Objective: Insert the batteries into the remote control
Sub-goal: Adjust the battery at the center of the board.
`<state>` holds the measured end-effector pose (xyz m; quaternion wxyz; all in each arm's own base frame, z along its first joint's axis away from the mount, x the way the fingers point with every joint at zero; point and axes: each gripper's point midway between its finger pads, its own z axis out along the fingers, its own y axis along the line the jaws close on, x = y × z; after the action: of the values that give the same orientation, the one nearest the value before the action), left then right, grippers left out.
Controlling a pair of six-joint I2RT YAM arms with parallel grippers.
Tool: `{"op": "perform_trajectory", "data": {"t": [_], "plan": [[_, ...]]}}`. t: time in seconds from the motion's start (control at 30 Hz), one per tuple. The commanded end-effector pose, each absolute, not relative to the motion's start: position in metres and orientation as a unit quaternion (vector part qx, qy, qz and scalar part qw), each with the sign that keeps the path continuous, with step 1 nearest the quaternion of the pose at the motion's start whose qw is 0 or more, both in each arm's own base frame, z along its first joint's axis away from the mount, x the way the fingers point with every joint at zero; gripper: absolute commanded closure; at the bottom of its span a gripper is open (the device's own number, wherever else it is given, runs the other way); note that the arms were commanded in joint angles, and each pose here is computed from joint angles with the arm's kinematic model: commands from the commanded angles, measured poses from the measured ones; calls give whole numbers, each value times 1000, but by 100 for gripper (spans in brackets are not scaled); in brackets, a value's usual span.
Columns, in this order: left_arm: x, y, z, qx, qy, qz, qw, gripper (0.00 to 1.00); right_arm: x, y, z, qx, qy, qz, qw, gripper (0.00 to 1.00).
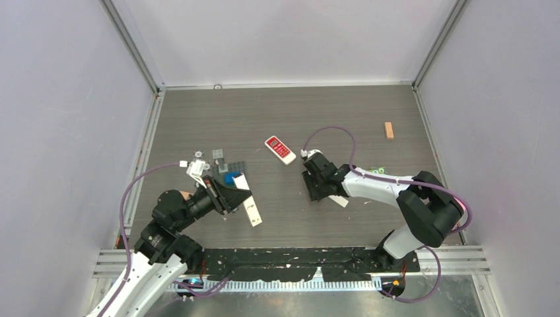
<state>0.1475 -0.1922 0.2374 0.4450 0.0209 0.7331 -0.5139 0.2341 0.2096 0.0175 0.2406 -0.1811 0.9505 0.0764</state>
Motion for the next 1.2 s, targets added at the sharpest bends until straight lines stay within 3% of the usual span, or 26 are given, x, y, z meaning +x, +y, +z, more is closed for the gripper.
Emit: {"op": "perform_trajectory", "data": {"t": [0.0,0.17,0.3,0.47,0.83,1.03,1.17], "plan": [[144,-192,257,31,705,-533,467,100,237,214,13,-178,950,94,237,65],[142,-192,253,38,707,-529,467,100,224,217,8,-202,948,115,216,87],[143,-188,247,26,715,-522,464,100,212,227,17,-253,931,155,214,94],[145,-184,252,-5,713,-525,465,100,199,265,47,-353,884,209,223,94],[128,-170,302,14,700,-519,490,98,216,278,52,-556,796,81,223,92],[125,-159,318,9,698,-502,510,98,220,276,41,-604,769,58,201,89],[127,-155,321,-1,700,-495,515,98,219,274,37,-622,757,56,194,82]]}}
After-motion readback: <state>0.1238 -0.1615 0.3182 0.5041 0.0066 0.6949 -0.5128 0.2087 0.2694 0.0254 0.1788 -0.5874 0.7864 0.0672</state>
